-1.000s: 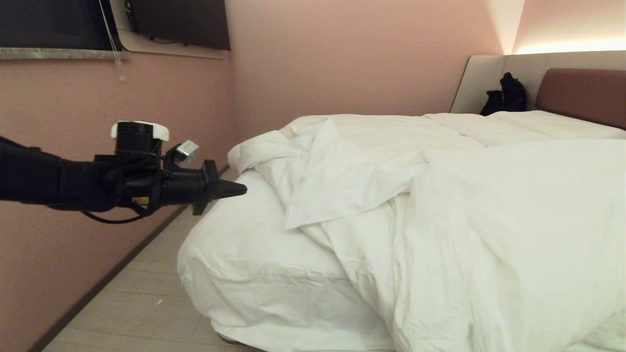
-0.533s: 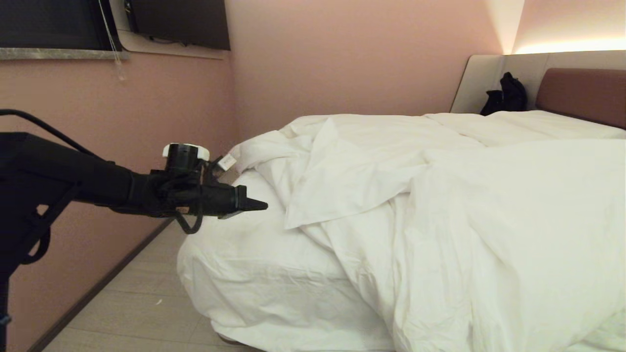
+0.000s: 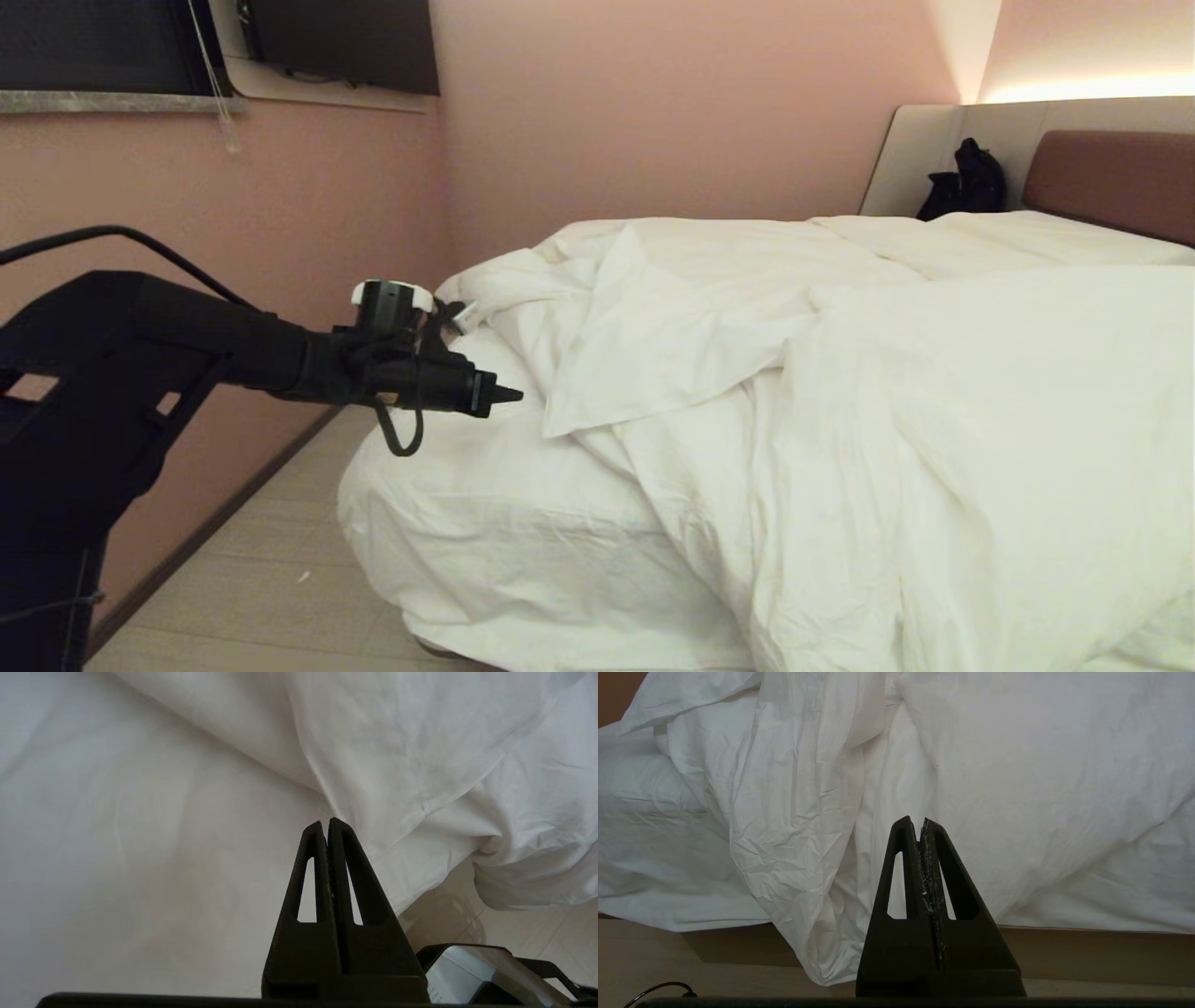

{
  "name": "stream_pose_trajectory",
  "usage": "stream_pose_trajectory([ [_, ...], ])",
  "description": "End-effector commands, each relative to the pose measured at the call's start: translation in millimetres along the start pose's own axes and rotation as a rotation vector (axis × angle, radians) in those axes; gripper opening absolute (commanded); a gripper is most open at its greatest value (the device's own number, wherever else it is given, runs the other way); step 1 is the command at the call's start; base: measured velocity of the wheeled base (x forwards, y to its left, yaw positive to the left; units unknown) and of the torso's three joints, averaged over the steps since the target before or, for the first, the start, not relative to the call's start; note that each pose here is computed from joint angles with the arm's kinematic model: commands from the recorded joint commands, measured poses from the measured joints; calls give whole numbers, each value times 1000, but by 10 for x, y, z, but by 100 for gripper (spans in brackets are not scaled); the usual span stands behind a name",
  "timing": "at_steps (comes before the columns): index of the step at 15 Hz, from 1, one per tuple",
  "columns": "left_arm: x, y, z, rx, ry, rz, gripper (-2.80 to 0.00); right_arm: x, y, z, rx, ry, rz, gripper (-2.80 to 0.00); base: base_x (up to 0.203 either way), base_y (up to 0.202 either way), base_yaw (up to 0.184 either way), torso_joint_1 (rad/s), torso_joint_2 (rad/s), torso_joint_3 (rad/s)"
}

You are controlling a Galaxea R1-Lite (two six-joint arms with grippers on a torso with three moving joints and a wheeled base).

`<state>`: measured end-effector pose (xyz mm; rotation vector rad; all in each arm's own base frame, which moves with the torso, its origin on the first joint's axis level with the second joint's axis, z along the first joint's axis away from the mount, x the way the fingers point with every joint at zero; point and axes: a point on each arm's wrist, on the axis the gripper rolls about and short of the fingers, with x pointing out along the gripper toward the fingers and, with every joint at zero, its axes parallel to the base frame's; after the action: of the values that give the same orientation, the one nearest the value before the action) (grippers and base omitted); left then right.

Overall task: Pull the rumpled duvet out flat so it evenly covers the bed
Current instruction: Hold the folded corner of the quilt

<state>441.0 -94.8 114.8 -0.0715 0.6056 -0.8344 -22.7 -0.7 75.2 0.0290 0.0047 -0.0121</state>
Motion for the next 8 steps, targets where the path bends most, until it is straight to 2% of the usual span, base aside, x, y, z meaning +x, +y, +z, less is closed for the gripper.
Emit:
stream_pose_trajectory([
  [1,61,-89,65,48,-7,-21,-280,0,0,0,0,0,0,-280,0,0,0,0,0,0],
  [2,104,-139,73,80,1,-26,-280,0,0,0,0,0,0,-280,0,0,0,0,0,0],
  [5,161,-177,60,104,12,-3,-280,0,0,0,0,0,1,-280,0,0,0,0,0,0],
  [6,215,-241,69,132,17,-2,-280,0,0,0,0,0,1,-280,0,0,0,0,0,0],
  [7,298,-305,84,160,20,7,-160,0,0,0,0,0,0,-280,0,0,0,0,0,0],
  [8,303,-307,85,162,20,9,0,0,0,0,0,0,0,-280,0,0,0,0,0,0],
])
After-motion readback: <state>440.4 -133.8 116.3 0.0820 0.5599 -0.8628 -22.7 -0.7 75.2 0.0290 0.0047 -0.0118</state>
